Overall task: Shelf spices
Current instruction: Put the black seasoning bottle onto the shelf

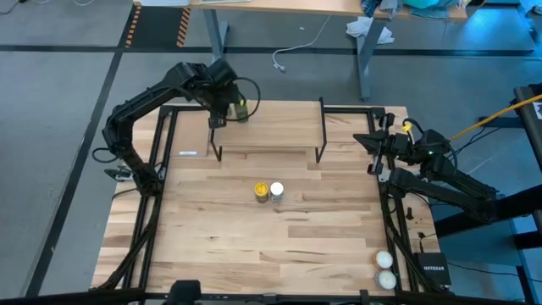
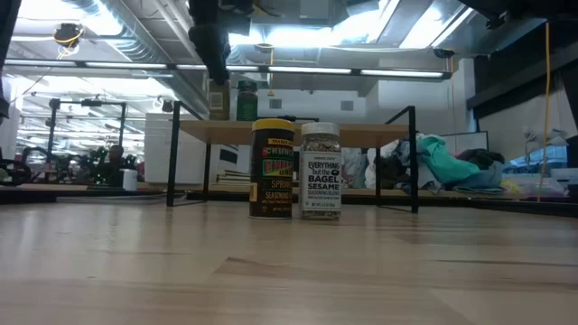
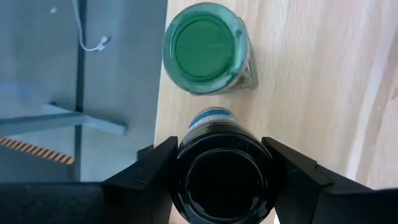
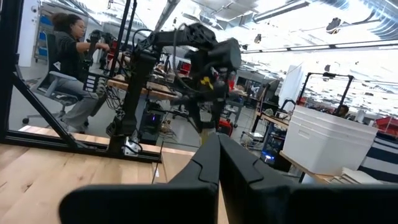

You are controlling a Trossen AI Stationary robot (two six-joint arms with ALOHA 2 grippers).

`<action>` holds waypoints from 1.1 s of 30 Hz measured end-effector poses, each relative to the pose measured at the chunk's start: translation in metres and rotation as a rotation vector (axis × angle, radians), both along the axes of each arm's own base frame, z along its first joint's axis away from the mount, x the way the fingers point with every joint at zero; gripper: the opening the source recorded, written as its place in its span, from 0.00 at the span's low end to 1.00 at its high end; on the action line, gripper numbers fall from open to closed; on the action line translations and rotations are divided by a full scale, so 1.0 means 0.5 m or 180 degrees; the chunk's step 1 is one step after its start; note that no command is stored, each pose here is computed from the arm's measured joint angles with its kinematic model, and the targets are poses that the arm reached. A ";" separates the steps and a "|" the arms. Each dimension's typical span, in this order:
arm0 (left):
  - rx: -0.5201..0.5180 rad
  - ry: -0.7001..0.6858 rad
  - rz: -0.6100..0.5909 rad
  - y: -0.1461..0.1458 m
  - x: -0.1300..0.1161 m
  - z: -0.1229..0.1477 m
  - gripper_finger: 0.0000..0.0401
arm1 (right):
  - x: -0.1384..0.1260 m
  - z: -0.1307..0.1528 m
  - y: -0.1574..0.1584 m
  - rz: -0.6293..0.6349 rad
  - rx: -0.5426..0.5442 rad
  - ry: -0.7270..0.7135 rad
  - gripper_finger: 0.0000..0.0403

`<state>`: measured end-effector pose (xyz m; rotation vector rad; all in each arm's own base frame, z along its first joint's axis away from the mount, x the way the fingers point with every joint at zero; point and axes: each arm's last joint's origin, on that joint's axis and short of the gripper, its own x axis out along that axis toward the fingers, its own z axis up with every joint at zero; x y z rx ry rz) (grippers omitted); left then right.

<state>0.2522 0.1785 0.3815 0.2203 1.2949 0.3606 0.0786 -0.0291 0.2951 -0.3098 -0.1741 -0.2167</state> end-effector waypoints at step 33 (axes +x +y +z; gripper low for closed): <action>-0.0218 -0.0008 0.0274 0.010 0.035 -0.030 0.75 | -0.001 0.002 -0.001 -0.0053 -0.0014 -0.0031 0.01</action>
